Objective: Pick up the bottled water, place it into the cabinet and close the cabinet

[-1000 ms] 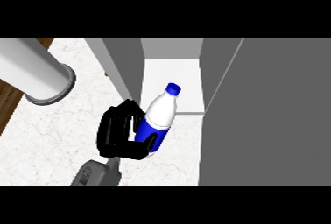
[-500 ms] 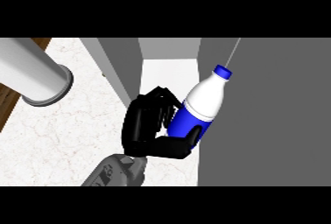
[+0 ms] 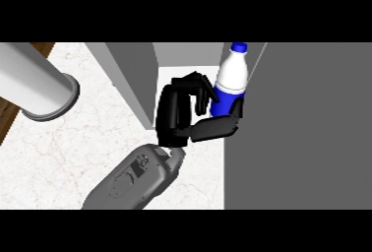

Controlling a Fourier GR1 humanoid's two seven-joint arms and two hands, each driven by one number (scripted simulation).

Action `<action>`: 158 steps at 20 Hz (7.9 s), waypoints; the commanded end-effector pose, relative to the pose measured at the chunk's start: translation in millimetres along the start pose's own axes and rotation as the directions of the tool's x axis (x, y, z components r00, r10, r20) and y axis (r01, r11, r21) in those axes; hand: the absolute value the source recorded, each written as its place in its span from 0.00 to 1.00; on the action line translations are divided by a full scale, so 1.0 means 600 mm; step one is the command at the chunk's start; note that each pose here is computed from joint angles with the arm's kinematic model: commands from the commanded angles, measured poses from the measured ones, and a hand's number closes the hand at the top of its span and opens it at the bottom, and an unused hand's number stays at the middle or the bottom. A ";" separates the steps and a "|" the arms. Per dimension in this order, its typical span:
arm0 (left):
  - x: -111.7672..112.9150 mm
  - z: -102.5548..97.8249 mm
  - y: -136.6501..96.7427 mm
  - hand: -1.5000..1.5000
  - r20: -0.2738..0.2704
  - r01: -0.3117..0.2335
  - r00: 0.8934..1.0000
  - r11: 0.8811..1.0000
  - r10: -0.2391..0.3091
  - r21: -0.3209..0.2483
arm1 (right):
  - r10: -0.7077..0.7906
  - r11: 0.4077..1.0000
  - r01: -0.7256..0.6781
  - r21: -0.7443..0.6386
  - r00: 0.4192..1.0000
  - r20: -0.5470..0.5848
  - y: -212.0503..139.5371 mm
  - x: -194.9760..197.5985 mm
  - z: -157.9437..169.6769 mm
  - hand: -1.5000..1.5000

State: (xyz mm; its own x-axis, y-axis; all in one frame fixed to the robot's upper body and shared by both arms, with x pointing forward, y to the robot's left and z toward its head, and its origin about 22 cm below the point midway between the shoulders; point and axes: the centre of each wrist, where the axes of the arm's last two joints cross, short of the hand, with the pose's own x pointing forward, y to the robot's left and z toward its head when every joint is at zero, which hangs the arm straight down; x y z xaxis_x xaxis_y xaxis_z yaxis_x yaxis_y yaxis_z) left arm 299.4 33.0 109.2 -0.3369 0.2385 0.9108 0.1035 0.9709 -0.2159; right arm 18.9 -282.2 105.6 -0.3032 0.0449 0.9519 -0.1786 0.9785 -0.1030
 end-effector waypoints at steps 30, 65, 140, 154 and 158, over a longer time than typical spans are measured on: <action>-0.121 -0.158 0.081 1.00 -0.045 0.356 0.934 0.926 -0.354 0.125 | -0.042 0.998 0.039 0.047 0.997 0.059 -0.026 0.017 0.003 0.00; -0.117 -0.136 0.069 0.00 -0.009 0.099 0.995 0.991 -0.100 -0.088 | -0.033 0.998 0.029 0.058 0.997 0.068 -0.024 0.033 -0.026 0.00; 0.081 0.287 0.366 0.00 -0.021 -0.079 0.997 0.996 0.079 -0.028 | -0.008 0.745 -0.054 0.665 0.996 0.090 0.248 0.061 -0.236 1.00; 0.094 0.284 0.384 0.00 -0.015 -0.085 0.996 0.995 0.085 -0.049 | -0.036 0.726 -0.001 0.688 0.999 0.040 0.244 0.044 -0.250 1.00; 0.099 0.276 0.393 0.00 -0.008 -0.072 0.997 0.995 0.072 -0.066 | -0.081 0.713 0.046 0.700 0.997 0.017 0.242 0.036 -0.255 1.00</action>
State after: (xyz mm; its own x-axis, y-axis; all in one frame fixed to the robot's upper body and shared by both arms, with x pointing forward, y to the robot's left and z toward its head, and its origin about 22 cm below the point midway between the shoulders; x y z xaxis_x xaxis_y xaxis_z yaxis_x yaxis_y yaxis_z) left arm 147.7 275.4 52.1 -0.3221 0.3121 0.8938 0.1759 0.9474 -0.2674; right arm 113.3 -140.5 160.8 -0.3965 0.0761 0.9149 -0.8087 0.4428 -0.3873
